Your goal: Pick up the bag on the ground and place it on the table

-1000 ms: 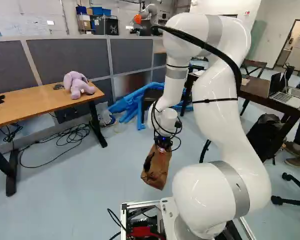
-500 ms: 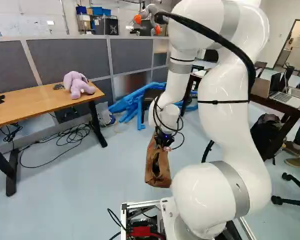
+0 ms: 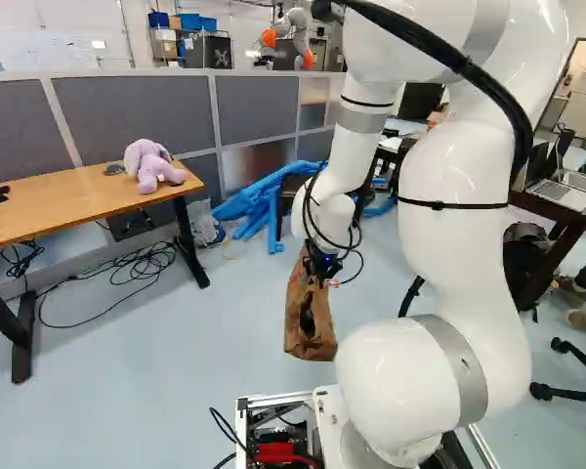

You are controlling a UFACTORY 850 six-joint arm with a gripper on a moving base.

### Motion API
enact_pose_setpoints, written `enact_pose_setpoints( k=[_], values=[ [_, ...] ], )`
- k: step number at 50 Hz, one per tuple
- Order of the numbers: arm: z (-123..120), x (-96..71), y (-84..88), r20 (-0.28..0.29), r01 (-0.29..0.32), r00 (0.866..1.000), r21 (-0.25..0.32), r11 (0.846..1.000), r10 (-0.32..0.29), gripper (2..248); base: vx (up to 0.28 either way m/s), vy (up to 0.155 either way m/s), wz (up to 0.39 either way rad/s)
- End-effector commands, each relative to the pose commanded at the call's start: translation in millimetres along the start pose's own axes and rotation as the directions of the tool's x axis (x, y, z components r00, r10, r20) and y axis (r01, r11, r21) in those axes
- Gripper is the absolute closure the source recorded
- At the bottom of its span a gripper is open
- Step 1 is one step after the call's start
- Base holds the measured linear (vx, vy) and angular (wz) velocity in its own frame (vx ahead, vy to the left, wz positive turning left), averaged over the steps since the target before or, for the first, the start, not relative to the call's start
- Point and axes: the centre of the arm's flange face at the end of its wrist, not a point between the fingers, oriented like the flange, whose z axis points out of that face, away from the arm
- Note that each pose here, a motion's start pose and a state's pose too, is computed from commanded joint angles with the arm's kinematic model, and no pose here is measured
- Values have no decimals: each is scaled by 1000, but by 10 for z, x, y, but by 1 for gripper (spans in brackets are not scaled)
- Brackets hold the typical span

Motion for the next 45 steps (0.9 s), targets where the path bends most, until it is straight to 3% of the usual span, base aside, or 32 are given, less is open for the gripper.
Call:
enact_pose_setpoints(
  k=[45],
  values=[
    [-602, 79, 11, -3, 57, 998, -14, 998, -57, 229, 0, 0, 0]
  ],
)
